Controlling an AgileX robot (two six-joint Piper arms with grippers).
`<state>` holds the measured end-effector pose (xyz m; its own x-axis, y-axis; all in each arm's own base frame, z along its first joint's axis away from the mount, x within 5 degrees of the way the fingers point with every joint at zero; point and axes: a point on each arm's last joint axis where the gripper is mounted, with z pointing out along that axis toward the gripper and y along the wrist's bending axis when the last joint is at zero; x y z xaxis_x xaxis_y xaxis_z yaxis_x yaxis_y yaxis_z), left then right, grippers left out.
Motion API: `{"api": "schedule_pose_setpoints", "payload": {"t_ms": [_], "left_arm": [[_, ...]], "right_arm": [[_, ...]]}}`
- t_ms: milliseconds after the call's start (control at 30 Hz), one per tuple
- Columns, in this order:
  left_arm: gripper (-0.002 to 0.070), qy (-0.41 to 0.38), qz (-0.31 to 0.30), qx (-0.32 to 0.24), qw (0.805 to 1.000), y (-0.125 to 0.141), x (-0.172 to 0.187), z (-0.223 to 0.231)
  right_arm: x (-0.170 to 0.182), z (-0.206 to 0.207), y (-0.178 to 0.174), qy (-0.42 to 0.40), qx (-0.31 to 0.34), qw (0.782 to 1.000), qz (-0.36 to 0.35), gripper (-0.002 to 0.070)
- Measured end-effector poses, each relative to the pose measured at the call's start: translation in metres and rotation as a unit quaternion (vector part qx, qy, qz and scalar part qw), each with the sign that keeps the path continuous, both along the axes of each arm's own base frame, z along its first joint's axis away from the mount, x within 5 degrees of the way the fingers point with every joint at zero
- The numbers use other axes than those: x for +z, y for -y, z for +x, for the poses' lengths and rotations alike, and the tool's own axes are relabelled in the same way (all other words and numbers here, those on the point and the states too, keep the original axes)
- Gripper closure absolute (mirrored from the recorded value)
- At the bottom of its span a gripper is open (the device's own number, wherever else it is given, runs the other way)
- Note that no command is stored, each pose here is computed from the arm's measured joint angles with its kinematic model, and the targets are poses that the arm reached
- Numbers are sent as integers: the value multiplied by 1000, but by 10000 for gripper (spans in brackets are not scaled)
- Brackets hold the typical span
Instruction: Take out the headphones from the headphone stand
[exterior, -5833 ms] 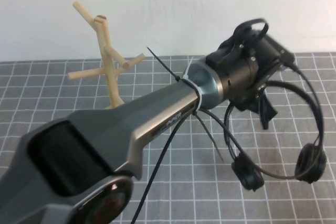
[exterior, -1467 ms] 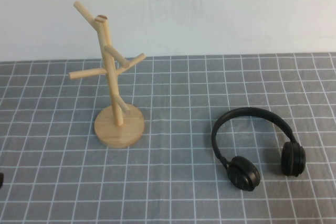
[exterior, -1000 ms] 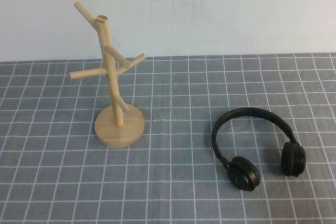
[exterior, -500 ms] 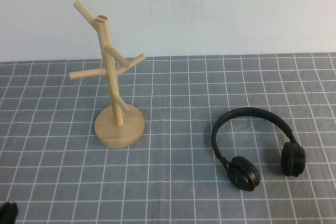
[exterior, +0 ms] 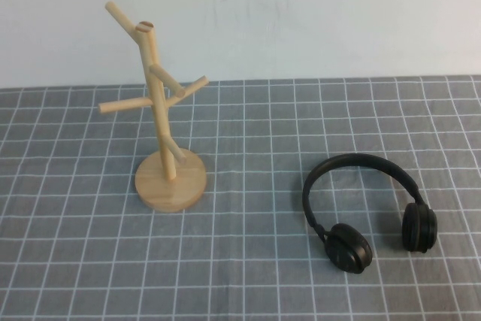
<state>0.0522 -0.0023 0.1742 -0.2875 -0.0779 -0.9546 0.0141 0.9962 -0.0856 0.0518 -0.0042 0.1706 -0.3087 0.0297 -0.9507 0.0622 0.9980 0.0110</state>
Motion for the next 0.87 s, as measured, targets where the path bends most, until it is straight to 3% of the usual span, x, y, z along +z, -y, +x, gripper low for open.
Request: {"api": "schedule_pose_setpoints", "payload": {"t_ms": [400, 567, 867], "left_arm": [[678, 0, -18, 18, 1000, -2, 0, 0], [678, 1, 23, 25, 999, -5, 0, 0], [678, 1, 22, 25, 999, -5, 0, 0]], "right_arm": [[0, 0, 0, 0, 0, 1000, 0, 685], [0, 0, 0, 0, 0, 1000, 0, 685], [0, 0, 0, 0, 0, 1000, 0, 685]]}}
